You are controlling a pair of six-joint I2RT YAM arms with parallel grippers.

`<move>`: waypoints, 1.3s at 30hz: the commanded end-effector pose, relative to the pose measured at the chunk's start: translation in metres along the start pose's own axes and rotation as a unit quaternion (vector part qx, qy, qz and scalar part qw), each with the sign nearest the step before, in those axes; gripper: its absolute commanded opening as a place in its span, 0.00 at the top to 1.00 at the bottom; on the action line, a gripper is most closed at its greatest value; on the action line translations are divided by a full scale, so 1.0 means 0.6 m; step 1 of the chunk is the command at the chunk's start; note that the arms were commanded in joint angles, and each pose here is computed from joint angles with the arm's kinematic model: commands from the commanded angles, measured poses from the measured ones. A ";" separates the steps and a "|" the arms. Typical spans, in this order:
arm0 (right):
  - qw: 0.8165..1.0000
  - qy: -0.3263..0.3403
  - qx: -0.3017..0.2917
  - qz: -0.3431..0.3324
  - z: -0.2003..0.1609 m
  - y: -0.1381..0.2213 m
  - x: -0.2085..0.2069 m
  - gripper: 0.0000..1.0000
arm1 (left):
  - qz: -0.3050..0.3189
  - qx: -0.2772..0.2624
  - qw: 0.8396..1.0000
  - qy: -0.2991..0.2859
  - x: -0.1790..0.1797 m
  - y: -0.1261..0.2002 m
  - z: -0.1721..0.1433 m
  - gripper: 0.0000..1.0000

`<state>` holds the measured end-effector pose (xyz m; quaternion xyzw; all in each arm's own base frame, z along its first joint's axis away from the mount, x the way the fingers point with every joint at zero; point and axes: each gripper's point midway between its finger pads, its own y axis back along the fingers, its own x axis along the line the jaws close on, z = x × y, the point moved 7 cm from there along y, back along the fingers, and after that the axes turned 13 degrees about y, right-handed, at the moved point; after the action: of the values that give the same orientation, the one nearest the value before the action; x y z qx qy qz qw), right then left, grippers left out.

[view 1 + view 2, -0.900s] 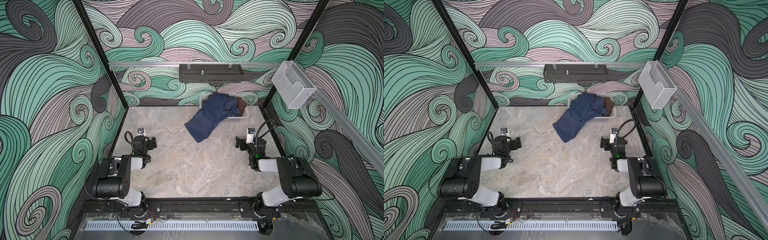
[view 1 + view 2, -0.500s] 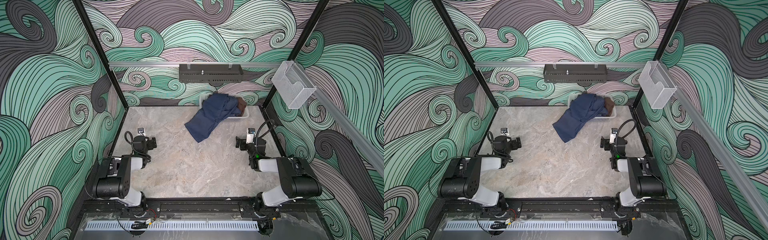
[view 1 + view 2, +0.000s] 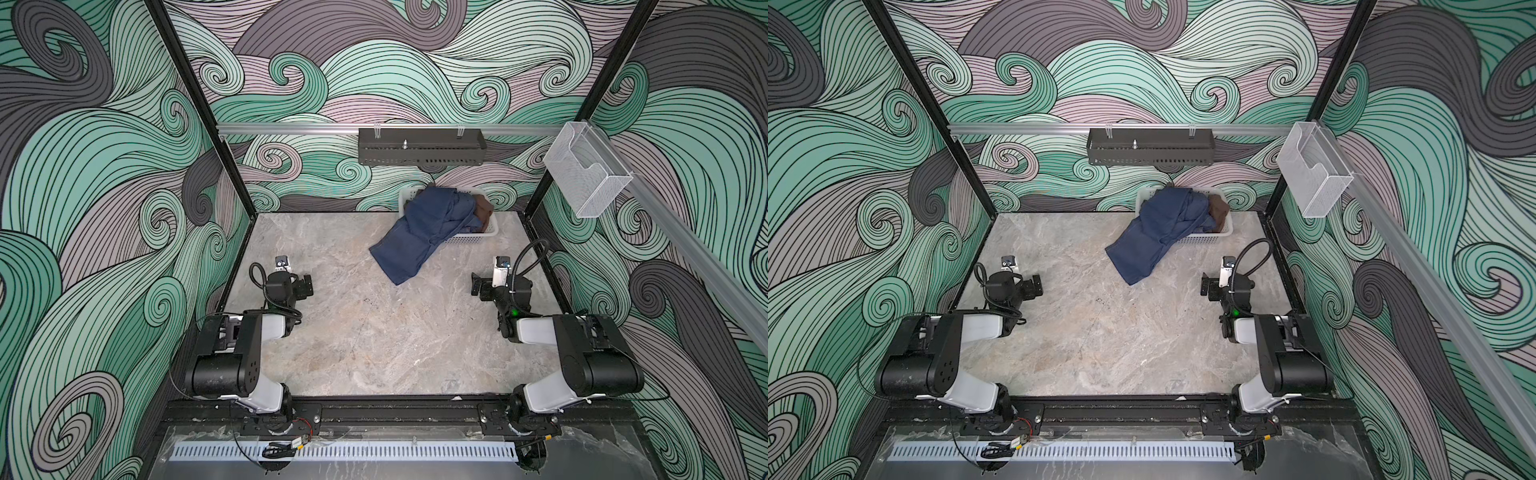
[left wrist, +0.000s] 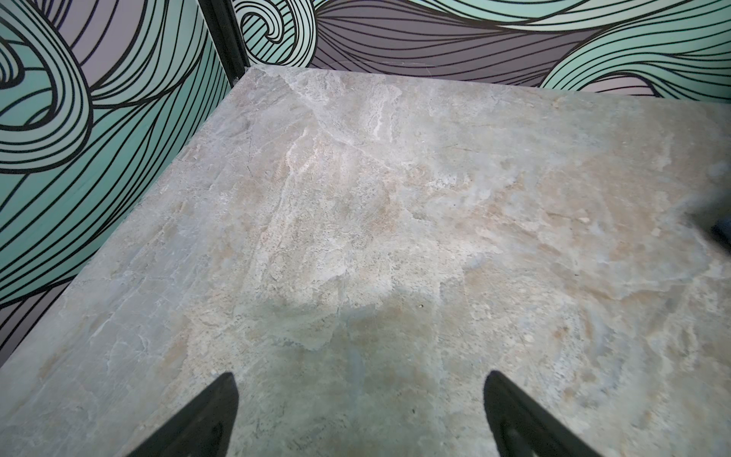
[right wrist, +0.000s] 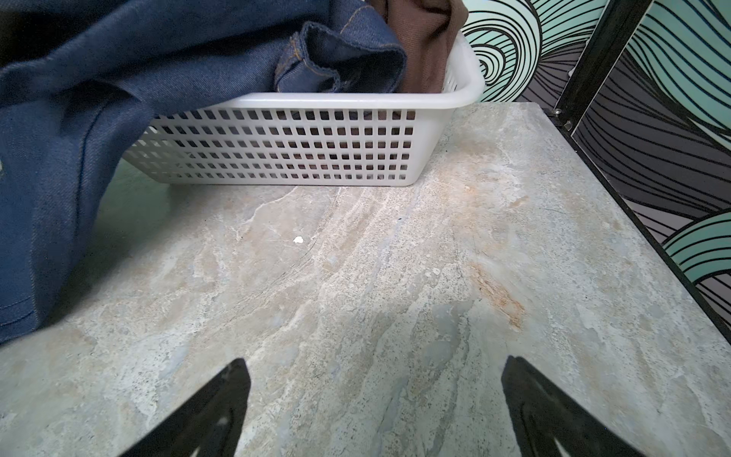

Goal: Fold and stack the trousers
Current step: Pick up the trousers from the basket.

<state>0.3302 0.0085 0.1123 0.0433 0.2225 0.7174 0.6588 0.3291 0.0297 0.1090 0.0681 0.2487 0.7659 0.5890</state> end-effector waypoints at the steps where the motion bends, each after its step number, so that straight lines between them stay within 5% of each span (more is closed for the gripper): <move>1: 1.000 0.004 -0.007 0.003 0.009 -0.003 -0.003 0.00 | -0.008 -0.003 1.000 -0.001 -0.005 -0.007 0.013 0.01; 11: 1.000 -0.005 -0.007 0.004 0.008 -0.003 -0.008 0.01 | -0.007 -0.004 1.000 0.001 -0.004 -0.007 0.013 0.02; 14: 0.999 -0.023 -0.020 -0.041 0.031 0.020 -0.029 0.01 | -0.007 -0.009 1.000 -0.001 -0.003 -0.005 0.014 0.11; 18: 0.990 -0.089 -0.031 -0.104 0.108 0.080 -0.070 0.01 | 0.049 -0.049 0.998 0.006 -0.009 0.036 0.093 0.15; 20: 0.981 -0.158 -0.022 -0.115 0.139 0.099 -0.082 0.02 | 0.095 -0.029 0.991 0.089 -0.009 0.072 0.153 0.14; 24: 0.959 -0.274 0.027 -0.073 0.184 0.100 -0.080 0.02 | 0.048 0.029 0.989 0.140 -0.050 0.114 0.223 0.19; 31: 0.925 -0.374 0.055 0.036 0.263 0.026 -0.040 0.01 | -0.059 0.136 0.979 0.138 -0.140 0.136 0.234 0.17; 39: 0.907 -0.405 0.100 0.056 0.289 -0.094 -0.024 0.01 | -0.091 0.179 0.975 0.096 -0.202 0.136 0.208 0.08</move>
<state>0.4353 0.0366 0.2549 0.3727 0.0070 0.6553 0.6570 0.3473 -0.0534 0.2694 0.0639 0.4288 0.6658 0.6072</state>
